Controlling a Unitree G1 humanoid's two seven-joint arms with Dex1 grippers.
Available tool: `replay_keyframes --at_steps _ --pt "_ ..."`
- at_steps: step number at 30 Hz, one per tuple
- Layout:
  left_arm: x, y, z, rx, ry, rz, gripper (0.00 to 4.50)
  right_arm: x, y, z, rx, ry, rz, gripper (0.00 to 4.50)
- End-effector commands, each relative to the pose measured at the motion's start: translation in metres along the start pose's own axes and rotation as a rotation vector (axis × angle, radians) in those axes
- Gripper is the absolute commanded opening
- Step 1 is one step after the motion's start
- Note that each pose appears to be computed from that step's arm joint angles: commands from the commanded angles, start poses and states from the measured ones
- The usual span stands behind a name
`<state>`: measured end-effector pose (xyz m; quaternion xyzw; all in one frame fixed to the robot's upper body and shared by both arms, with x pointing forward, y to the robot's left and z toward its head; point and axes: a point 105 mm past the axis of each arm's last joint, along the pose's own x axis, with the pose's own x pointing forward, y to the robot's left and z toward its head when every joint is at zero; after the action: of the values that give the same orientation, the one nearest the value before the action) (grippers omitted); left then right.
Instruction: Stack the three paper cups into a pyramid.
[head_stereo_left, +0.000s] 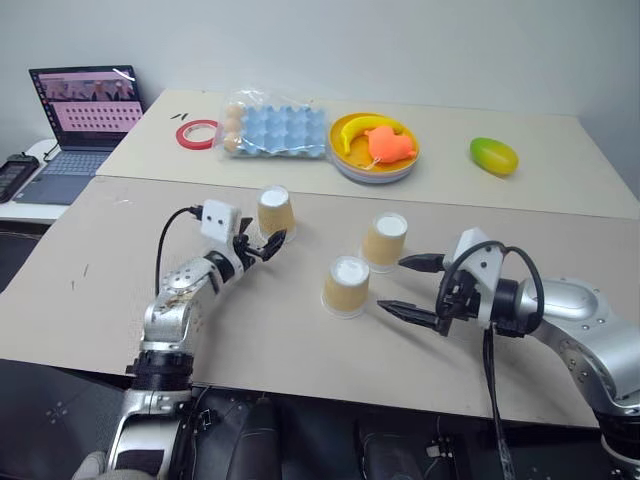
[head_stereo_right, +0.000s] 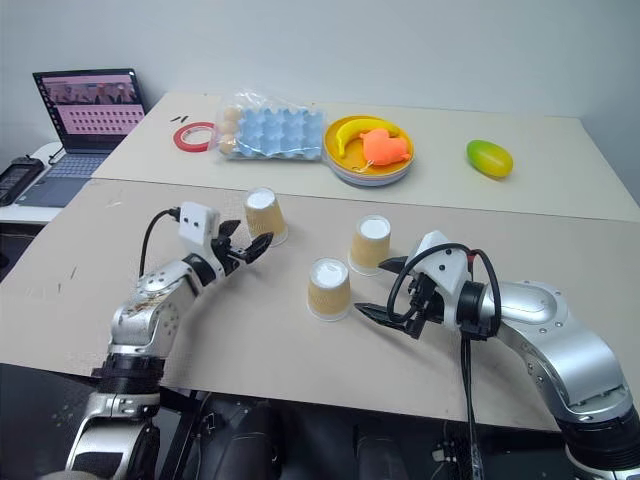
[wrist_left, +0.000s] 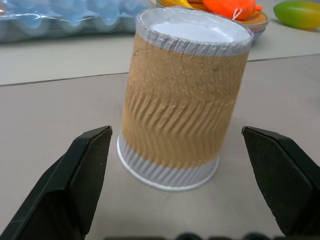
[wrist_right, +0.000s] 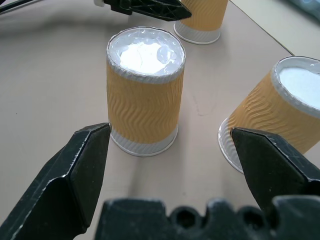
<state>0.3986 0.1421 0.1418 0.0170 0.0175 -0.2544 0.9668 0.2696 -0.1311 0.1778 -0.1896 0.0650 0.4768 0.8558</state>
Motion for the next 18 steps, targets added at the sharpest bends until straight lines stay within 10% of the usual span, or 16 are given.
replay_keyframes --at_steps 1,18 --pt "0.014 -0.003 0.013 0.061 -0.043 -0.042 4.44 -0.004 0.001 0.010 -0.037 -0.032 -0.025 4.50" --pt "0.041 -0.010 0.049 0.105 -0.123 -0.104 4.44 -0.005 0.003 0.009 -0.035 -0.032 -0.044 4.50"
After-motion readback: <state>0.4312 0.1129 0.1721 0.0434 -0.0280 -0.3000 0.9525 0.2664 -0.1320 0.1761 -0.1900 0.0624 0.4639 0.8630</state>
